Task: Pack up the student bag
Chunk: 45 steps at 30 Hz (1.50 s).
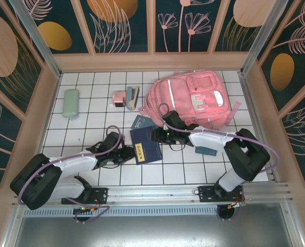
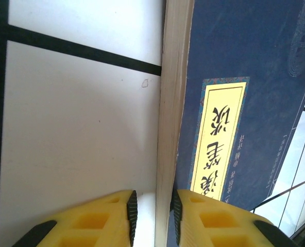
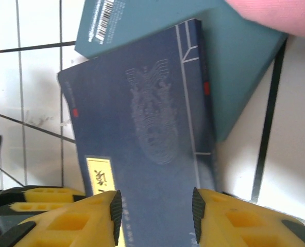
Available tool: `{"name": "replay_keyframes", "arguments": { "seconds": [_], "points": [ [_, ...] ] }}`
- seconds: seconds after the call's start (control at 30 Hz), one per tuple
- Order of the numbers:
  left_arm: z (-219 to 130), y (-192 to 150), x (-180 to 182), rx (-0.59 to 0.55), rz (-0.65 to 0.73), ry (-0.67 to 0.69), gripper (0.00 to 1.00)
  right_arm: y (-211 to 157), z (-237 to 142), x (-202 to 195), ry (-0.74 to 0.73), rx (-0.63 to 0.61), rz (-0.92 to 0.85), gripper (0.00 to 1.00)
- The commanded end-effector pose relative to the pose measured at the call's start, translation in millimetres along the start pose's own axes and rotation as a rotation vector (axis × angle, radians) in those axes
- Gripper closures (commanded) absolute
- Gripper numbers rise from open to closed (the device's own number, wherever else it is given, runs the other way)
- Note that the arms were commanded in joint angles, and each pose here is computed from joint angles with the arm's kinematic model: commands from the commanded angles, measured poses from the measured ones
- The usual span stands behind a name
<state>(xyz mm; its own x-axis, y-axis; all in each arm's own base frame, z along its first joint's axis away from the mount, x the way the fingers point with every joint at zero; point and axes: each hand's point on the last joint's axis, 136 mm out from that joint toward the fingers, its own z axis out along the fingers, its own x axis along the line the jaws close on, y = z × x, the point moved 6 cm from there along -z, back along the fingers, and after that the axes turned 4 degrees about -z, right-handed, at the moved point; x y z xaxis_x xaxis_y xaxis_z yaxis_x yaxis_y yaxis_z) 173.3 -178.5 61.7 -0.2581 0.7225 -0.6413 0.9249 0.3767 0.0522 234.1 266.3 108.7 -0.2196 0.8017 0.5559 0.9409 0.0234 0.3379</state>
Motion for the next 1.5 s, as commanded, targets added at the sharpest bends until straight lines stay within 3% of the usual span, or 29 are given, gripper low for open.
{"name": "replay_keyframes", "arguments": {
  "seconds": [0.0, 0.2, 0.4, 0.6, 0.73, 0.97, 1.03, 1.23, 1.47],
  "points": [
    [6, -4, 4, 0.026, -0.003, 0.018, 0.73, -1, 12, -14, -0.067, 0.026, -0.061, 0.56],
    [8, -4, 6, 0.031, 0.002, 0.03, 0.73, -5, 28, -17, -0.053, 0.061, -0.08, 0.56],
    [11, -4, 5, 0.036, 0.003, 0.032, 0.74, -13, 30, 9, 0.179, 0.125, -0.095, 0.6],
    [11, -1, 1, 0.028, 0.011, 0.027, 0.74, -4, 11, 26, 0.284, 0.078, -0.106, 0.8],
    [9, 1, -2, 0.023, 0.025, 0.038, 0.74, 1, 3, 25, 0.276, 0.066, -0.09, 1.0],
    [-11, 23, -36, -0.076, 0.103, 0.052, 0.62, 33, -28, 21, 0.239, -0.035, -0.061, 1.0],
    [-20, 33, -52, -0.118, 0.119, 0.014, 0.54, 47, -44, 21, 0.243, -0.079, -0.052, 1.0],
    [-45, 67, -102, -0.201, 0.108, -0.206, 0.42, 80, -87, 28, 0.291, -0.183, -0.044, 1.0],
    [-52, 97, -150, -0.174, 0.057, -0.489, 0.34, 117, -136, 26, 0.41, -0.307, 0.0, 1.0]
  ]
}}
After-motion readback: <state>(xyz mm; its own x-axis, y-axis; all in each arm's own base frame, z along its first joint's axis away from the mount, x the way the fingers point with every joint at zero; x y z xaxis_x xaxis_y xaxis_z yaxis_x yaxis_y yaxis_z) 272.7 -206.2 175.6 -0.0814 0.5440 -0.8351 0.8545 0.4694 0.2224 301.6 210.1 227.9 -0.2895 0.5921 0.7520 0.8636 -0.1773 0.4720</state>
